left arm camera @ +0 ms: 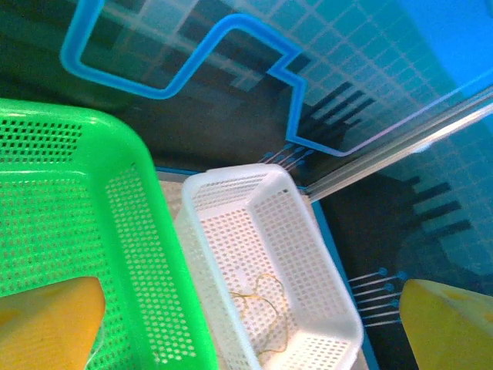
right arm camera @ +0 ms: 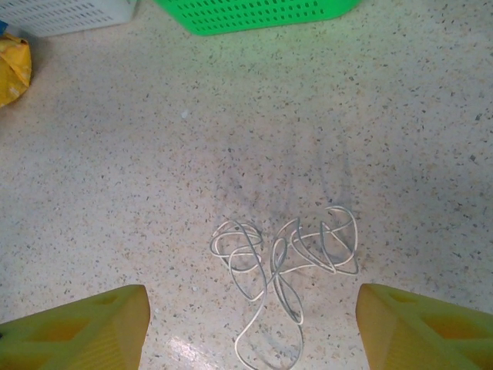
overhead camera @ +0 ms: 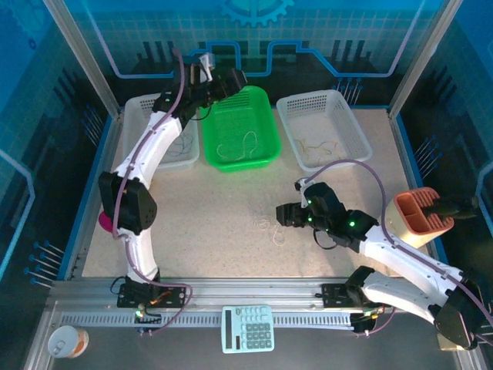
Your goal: Untangle the cables
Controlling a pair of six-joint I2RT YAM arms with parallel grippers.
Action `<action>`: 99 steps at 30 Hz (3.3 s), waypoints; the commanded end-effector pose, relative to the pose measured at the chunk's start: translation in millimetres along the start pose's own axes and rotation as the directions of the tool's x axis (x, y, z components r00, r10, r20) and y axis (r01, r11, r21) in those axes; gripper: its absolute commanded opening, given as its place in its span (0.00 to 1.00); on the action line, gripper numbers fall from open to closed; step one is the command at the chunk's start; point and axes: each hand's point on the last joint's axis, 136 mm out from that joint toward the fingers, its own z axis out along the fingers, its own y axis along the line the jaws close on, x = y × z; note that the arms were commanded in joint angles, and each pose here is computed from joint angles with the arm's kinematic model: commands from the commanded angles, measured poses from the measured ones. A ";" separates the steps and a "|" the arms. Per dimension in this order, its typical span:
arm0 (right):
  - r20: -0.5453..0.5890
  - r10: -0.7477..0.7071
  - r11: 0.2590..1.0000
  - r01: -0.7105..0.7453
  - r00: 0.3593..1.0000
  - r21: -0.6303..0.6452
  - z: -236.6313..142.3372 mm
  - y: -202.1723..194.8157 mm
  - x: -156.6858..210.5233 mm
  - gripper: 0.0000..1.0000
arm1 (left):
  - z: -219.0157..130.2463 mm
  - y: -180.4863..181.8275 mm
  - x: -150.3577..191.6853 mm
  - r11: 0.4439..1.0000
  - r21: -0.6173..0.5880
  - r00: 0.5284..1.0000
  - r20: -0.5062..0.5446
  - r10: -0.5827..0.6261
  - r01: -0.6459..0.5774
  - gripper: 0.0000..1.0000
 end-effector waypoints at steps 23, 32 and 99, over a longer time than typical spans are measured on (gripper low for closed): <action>-0.182 -0.146 0.986 0.159 0.972 0.058 42.4 5.5 36.6 0.69 | -141.0 24.1 215.3 0.988 0.009 0.982 -0.113 -0.150 0.152 0.99; -0.235 -0.185 0.977 0.205 0.954 0.061 69.7 8.0 39.4 0.66 | -142.8 16.4 208.4 0.989 0.024 0.984 -0.105 -0.144 0.147 0.99; 0.264 0.068 0.919 0.042 0.962 -0.391 -43.3 91.2 -100.3 0.00 | -102.7 -51.7 229.7 0.846 0.273 0.888 -0.187 -0.421 0.458 0.59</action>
